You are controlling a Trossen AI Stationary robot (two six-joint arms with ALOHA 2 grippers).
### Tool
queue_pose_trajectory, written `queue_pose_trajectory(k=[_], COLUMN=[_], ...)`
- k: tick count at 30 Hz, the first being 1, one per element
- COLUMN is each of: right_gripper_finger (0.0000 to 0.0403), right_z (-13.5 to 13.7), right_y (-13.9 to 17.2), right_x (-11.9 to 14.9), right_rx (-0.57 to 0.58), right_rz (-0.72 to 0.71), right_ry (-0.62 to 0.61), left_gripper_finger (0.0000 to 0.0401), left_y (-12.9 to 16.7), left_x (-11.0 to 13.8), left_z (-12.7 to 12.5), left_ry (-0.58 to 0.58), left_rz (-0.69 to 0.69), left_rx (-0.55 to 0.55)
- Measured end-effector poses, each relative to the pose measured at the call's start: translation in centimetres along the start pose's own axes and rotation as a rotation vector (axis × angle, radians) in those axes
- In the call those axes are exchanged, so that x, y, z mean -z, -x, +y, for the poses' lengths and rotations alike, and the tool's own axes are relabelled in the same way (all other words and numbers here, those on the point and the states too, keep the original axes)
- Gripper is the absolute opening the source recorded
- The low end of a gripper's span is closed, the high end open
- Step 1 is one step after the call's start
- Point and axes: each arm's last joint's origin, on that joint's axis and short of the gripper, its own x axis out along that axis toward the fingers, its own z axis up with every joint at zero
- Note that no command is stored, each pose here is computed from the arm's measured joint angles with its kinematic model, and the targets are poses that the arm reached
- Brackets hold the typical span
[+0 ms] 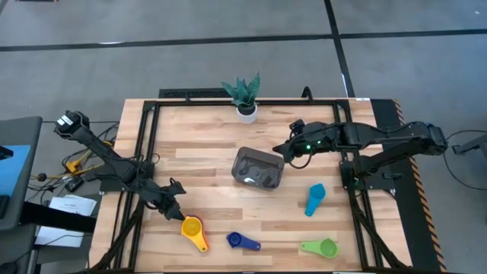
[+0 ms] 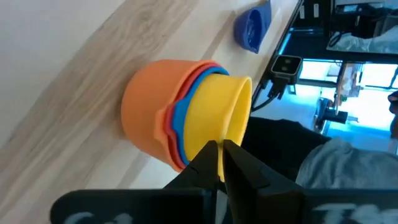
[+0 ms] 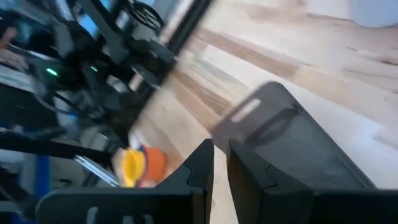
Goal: Nest measuring cups in basket
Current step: Stack the yellow measuring cup on top of the blue measuring cup, then stack the green measuring cup on top of the yellow measuring cup
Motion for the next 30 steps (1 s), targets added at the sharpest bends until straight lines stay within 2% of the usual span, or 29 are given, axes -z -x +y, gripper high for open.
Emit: queue_pose_trajectory(k=[6, 14, 17, 22, 24, 27, 30], right_gripper_finger=[0.0084, 0.0153, 0.0173, 0.0181, 0.0178, 0.0172, 0.0168], right_z=[-0.7, -0.5, -0.9, -2.5, -3.1, -3.9, -5.1], right_y=[-1.0, -1.0, -0.4, 1.2, 1.4, 1.3, 1.3], right_x=[2.1, 5.0, 6.2, 8.6, 9.6, 11.1, 12.7], right_rx=[0.136, 0.237, 0.331, 0.609, 0.684, 0.718, 0.779], right_rz=[0.134, 0.220, 0.254, 0.359, 0.396, 0.439, 0.471], right_ry=[-0.014, -0.103, -0.142, -0.176, -0.193, -0.242, -0.279], left_gripper_finger=[0.0055, 0.0131, 0.0151, 0.0156, 0.0151, 0.0139, 0.0131], left_y=[0.5, 1.6, 2.2, 4.1, 4.9, 5.6, 5.6], left_x=[-0.2, -0.2, -0.3, -1.0, -1.4, -1.6, -1.7], left_z=[0.3, 1.1, 0.9, -1.3, -2.3, -3.8, -4.8], left_ry=[0.004, -0.014, -0.016, -0.109, -0.162, -0.243, -0.298], left_rz=[-0.012, -0.039, -0.081, -0.314, -0.422, -0.519, -0.548], left_rx=[-0.033, -0.104, -0.085, -0.007, -0.005, 0.000, -0.018])
